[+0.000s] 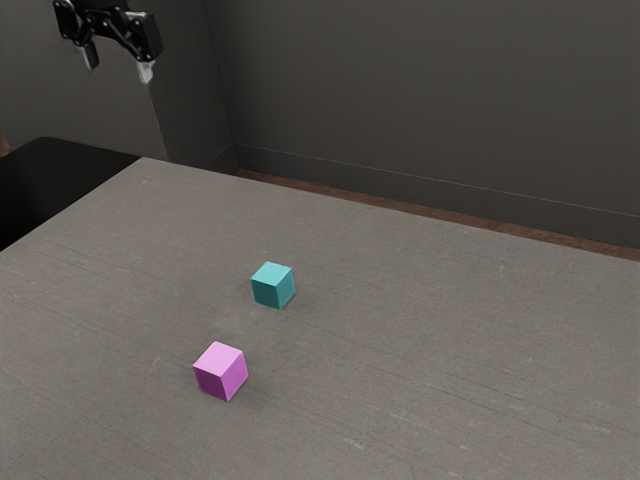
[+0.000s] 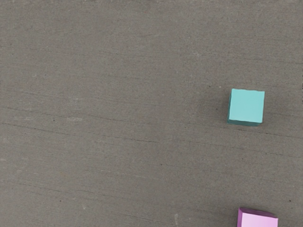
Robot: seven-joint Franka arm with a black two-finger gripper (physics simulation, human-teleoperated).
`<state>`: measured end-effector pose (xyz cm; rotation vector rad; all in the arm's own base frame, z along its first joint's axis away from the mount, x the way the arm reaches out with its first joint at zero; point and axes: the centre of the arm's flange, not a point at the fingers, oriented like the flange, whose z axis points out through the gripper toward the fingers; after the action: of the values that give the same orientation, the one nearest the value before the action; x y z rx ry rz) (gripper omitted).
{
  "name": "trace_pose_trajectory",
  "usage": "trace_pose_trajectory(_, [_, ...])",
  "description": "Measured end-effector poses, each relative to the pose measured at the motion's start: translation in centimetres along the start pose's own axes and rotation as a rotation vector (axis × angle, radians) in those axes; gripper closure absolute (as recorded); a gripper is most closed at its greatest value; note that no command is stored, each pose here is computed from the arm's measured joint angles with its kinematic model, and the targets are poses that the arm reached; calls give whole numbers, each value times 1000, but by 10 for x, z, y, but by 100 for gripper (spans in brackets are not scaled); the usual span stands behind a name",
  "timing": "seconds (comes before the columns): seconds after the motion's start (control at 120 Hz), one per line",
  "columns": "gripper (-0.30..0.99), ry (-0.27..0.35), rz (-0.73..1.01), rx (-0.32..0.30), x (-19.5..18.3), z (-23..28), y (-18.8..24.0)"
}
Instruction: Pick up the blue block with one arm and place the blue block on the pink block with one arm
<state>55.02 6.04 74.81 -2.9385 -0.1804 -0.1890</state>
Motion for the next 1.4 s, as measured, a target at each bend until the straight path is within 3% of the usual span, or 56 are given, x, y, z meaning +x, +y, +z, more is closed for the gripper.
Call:
trace_pose_trajectory(0.2, [0, 67, -7, -20, 9, -3, -2])
trace_pose_trajectory(0.283, [0, 92, 33, -45, 19, 1, 22])
trace_pose_trajectory(0.533, [0, 103, 70, -79, 55, 48, 48])
trace_pose_trajectory(0.75, [0, 16, 90, -119, 109, 173, 79])
trace_pose_trajectory(0.9, [0, -34, 70, -143, 125, 244, 80])
trace_pose_trajectory(1.4, [0, -102, 55, -174, 133, 369, 103])
